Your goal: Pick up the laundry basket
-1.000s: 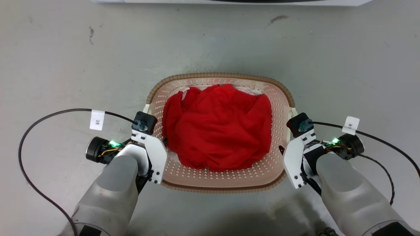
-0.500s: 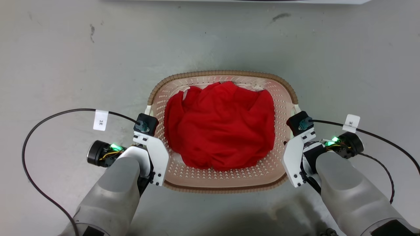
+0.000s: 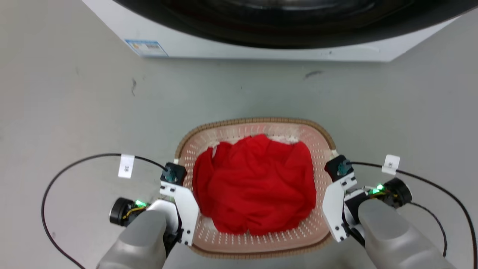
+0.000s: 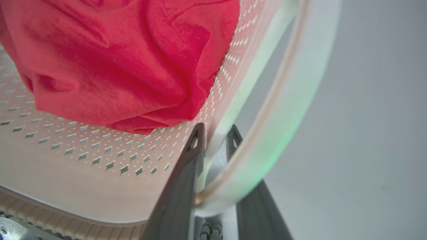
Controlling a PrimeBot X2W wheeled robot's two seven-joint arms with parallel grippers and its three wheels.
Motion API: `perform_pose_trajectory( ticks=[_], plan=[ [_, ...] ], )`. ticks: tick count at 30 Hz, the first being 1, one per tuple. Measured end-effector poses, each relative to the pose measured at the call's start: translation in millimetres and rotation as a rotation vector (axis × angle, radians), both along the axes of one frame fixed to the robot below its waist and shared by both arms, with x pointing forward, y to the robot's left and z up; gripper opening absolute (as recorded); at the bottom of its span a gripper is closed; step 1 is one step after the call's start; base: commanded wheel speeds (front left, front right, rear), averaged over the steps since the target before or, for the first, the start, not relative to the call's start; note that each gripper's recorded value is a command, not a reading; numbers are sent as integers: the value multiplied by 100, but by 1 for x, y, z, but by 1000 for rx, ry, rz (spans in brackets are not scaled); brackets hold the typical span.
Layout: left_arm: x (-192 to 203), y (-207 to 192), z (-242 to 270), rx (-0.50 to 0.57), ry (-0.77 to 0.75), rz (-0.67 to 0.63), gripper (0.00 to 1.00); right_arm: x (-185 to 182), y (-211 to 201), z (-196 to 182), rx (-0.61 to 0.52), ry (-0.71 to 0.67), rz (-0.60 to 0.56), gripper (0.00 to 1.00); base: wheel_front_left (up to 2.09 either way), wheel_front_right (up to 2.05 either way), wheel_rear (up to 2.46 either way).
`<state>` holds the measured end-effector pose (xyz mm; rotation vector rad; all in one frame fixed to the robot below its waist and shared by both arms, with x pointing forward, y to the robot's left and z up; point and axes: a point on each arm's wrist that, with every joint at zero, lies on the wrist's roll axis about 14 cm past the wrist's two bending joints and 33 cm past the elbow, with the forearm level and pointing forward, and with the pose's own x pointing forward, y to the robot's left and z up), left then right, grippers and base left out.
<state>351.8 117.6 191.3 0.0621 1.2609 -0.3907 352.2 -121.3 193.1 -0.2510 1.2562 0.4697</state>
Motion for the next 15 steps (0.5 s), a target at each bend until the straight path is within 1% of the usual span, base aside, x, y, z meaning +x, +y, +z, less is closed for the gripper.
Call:
perform_pose_trajectory(
  ticks=[15],
  plan=[
    [-28, 3, 64, -8, -29, 37, 0, -22, 5, 65, -18, -64, 19, 0, 0, 0, 0]
  ],
)
